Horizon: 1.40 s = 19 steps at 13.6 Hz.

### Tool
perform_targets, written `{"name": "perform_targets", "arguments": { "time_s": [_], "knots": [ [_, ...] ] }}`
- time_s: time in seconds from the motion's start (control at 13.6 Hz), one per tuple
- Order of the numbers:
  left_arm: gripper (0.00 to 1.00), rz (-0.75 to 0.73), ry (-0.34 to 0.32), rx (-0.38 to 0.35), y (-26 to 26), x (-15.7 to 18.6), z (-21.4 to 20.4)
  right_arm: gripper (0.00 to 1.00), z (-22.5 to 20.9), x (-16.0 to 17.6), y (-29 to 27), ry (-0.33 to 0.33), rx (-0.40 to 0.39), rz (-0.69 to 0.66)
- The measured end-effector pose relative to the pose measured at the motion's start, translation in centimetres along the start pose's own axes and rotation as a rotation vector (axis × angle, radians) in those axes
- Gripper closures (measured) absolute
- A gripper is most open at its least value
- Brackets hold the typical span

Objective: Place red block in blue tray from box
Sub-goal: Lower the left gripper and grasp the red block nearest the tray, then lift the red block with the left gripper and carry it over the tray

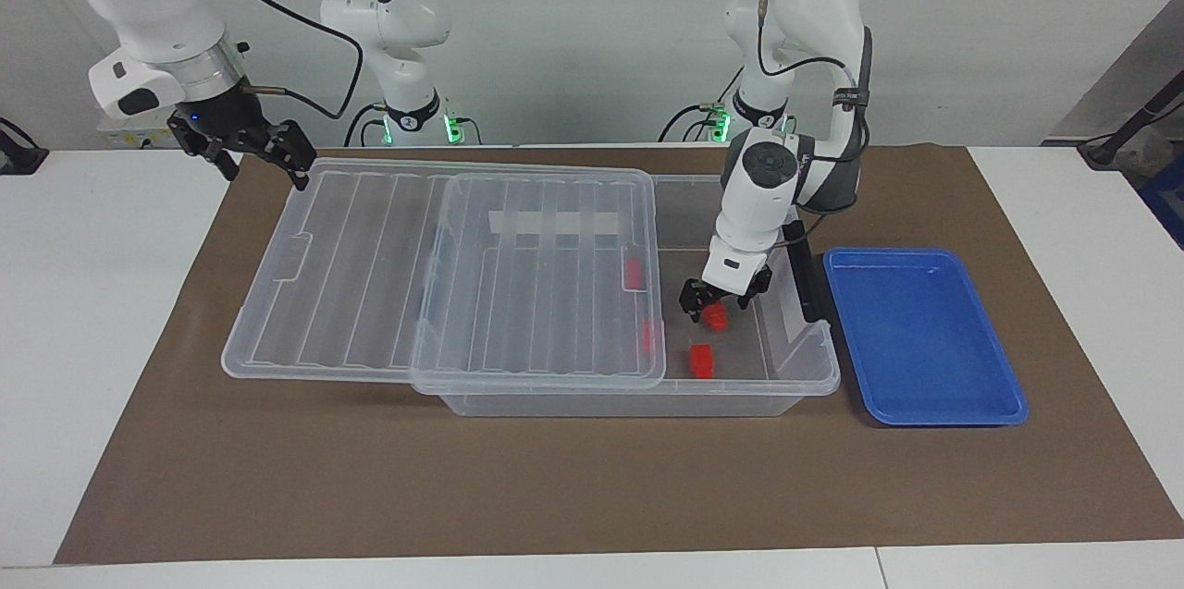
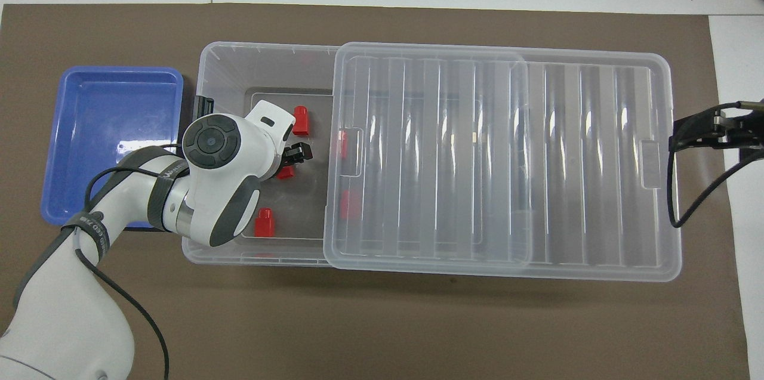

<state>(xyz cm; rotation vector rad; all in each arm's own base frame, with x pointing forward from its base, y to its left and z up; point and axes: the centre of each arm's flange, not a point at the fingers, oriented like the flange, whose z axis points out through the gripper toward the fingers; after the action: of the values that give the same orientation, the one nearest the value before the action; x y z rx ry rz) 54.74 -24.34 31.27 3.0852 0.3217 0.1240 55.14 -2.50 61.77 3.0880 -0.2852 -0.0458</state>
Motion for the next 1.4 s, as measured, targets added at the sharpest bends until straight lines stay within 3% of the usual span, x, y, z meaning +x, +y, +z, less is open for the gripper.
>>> {"name": "perform_targets", "arguments": {
  "time_s": [0.07, 0.22, 0.29, 0.37, 0.59, 0.96, 1.18, 1.32, 1.4],
  "knots": [
    [0.04, 0.000, 0.000, 0.000, 0.0, 0.0, 0.0, 0.00, 0.0, 0.0, 0.1, 0.000, 0.000, 0.001],
    [0.18, 0.000, -0.001, 0.000, 0.0, -0.1, 0.1, 0.00, 0.1, 0.0, 0.1, -0.002, 0.000, 0.003],
    [0.19, 0.000, -0.001, 0.001, 0.0, -0.1, 0.2, 0.00, 0.2, 0.0, 0.1, -0.003, 0.000, 0.002],
    [0.26, 0.000, -0.002, 0.001, 0.0, -0.1, 0.2, 0.00, 0.2, 0.0, 0.1, -0.004, 0.000, 0.000],
    [0.64, 0.001, -0.005, 0.004, -0.1, -0.3, 0.4, 0.00, 0.2, 0.0, 0.3, -0.005, 0.000, 0.002],
    [0.66, -0.017, -0.024, 0.022, -0.2, 0.1, -0.2, 0.00, 0.2, 0.0, 0.4, -0.005, 0.000, 0.004],
    [0.66, -0.058, -0.047, 0.049, -0.5, 2.4, -3.8, 0.00, 0.2, 0.1, 0.4, -0.003, 0.001, 0.003],
    [0.66, -0.104, -0.069, 0.041, -1.0, 3.5, -6.2, 0.04, 0.2, 0.5, 0.3, 0.029, 0.005, 0.003],
    [0.66, -0.134, -0.080, 0.024, -1.1, 3.8, -7.3, 0.13, 0.4, 0.7, 0.3, 0.048, 0.008, 0.003]
  ]
}}
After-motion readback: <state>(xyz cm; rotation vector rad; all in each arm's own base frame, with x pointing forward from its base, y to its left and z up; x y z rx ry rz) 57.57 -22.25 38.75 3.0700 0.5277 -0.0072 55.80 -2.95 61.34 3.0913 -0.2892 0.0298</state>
